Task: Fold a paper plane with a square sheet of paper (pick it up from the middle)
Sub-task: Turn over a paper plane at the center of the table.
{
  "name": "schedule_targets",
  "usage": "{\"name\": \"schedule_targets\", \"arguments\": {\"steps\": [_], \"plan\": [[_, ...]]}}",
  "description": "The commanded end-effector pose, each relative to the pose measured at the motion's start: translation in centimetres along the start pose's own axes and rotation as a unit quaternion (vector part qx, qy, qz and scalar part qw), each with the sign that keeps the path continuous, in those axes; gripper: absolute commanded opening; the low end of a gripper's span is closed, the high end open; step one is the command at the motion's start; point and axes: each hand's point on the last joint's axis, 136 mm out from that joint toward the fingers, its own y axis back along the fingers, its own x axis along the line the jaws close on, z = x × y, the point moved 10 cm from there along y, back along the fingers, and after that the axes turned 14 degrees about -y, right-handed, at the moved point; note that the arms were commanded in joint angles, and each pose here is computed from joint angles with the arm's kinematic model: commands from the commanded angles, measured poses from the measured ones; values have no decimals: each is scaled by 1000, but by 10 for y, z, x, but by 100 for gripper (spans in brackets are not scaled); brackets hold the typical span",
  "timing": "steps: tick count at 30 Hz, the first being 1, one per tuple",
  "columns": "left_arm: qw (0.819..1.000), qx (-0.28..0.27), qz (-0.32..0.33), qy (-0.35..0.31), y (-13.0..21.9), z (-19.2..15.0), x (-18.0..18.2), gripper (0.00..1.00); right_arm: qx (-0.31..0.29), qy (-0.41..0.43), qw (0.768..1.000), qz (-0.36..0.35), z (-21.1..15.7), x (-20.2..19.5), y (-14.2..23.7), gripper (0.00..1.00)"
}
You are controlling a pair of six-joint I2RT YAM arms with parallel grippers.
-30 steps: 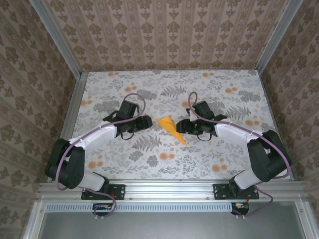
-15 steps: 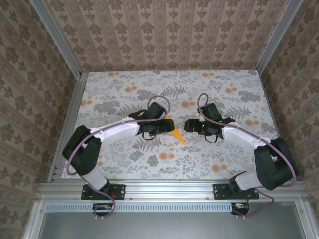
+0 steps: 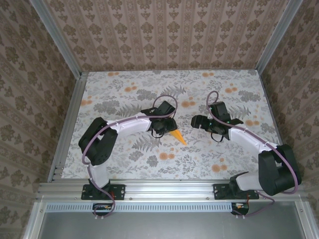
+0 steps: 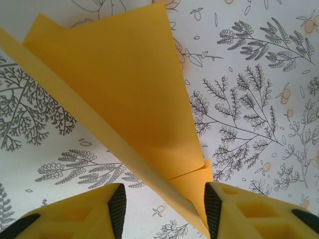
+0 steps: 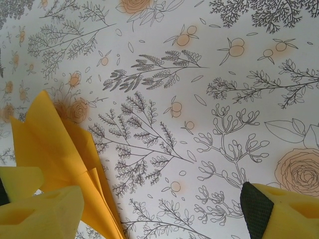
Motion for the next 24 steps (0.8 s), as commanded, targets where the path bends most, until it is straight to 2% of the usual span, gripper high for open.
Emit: {"name": "schedule_targets", "arguments": {"steps": [1, 8, 15, 24], "plan": [[999, -2, 23, 29, 4, -1, 5, 42, -9, 4, 1000, -4, -1, -5, 0, 85], [999, -17, 8, 47, 10, -9, 14, 22, -8, -4, 1000, -8, -3, -7, -3, 84], [999, -36, -23, 22, 15, -9, 14, 0, 4, -11, 1000, 22, -5, -3, -2, 80], [983, -75, -141, -89, 30, 3, -1, 0, 41, 31, 993, 104, -19, 17, 4, 78]]}}
